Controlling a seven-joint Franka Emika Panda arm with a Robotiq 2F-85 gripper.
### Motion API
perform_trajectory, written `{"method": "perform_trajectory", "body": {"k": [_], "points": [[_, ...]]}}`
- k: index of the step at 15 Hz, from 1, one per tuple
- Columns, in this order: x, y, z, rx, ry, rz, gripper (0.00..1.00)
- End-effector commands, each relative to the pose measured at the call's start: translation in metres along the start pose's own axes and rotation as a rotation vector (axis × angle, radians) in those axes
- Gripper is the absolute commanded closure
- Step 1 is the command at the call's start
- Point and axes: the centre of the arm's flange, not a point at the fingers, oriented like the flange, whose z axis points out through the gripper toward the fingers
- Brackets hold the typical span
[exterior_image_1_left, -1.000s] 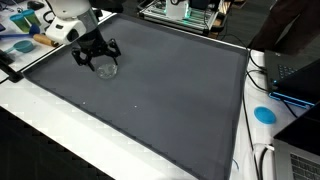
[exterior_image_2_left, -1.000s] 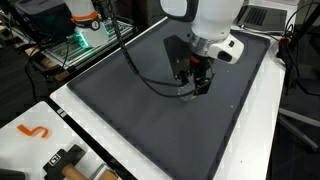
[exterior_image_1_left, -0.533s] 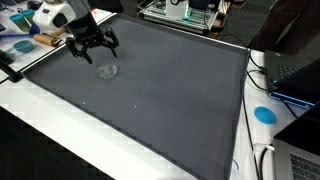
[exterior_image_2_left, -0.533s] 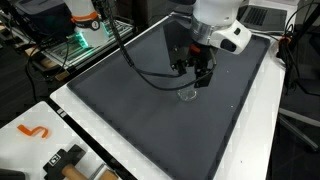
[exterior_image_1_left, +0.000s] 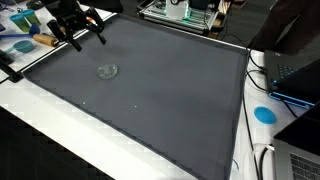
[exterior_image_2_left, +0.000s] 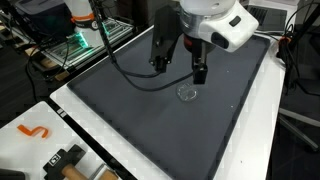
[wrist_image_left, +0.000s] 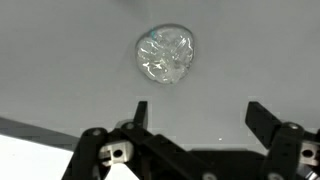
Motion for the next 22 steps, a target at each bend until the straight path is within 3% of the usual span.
{"method": "perform_trajectory", "body": {"k": [1, 13, 22], "points": [[-0.018, 0.02, -0.013, 0.062, 0.07, 0.105, 0.0], [-0.065, 0.073, -0.02, 0.19, 0.223, 0.413, 0.0], [-0.071, 0.085, -0.017, 0.199, 0.235, 0.515, 0.0]]}}
